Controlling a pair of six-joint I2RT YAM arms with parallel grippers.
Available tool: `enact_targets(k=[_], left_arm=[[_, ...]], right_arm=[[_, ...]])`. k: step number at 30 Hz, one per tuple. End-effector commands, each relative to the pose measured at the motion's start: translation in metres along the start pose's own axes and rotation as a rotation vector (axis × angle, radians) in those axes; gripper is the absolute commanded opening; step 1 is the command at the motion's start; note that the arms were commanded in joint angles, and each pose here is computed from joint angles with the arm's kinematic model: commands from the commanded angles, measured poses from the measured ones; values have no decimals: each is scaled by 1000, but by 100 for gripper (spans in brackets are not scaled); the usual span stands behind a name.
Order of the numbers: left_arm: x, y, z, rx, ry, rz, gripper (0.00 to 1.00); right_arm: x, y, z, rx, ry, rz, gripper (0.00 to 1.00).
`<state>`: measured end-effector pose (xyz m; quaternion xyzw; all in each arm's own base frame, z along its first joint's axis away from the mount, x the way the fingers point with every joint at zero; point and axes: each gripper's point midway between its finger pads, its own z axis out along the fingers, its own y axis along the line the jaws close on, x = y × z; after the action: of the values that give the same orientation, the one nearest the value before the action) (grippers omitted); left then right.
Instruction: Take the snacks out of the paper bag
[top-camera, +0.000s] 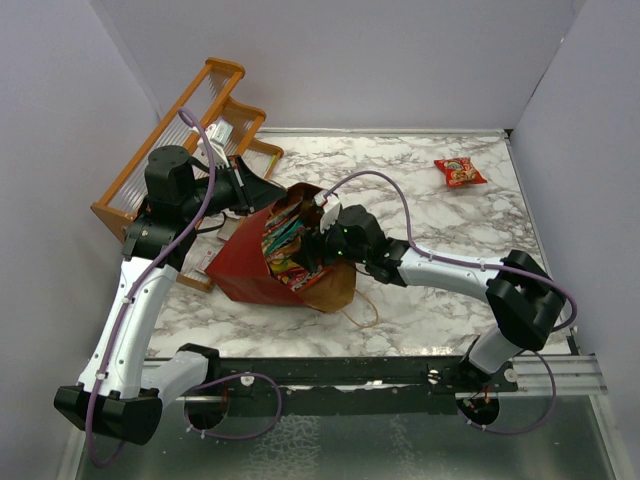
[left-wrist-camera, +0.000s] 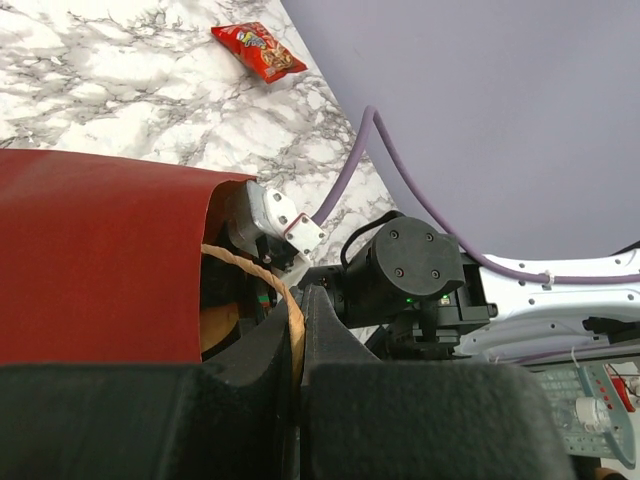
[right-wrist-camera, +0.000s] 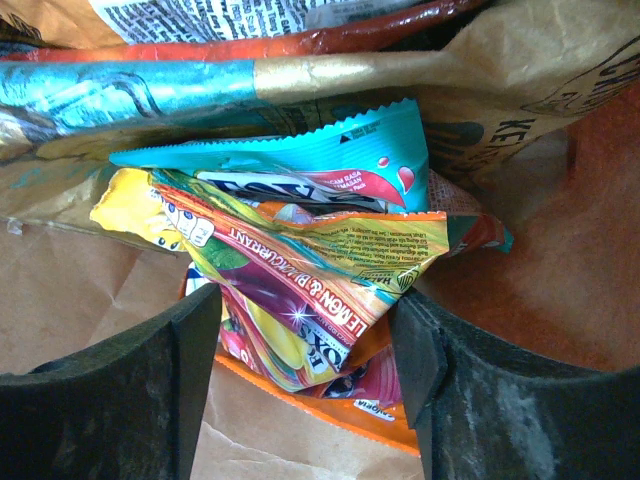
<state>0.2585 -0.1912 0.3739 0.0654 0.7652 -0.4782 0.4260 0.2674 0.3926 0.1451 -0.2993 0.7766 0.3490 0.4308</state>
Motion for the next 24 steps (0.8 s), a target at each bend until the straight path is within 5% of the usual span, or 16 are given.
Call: enact_targets(k=[1,4,11,24], left_arm=[[-3,-11,-2,46,-13,25,0],[-3,-10,-3,41,-13,28,0],[1,-3,-3,7,-7,21,0],[5,7,-7,-52,-7,26,0]], right_arm=[[-5,9,3,-47,-39,-5,56],[-5,9,3,-45,-42,-8,46],[-22,20,-6,-73,-63,31,5],[-62,43,-65,-110,-160,133,1]])
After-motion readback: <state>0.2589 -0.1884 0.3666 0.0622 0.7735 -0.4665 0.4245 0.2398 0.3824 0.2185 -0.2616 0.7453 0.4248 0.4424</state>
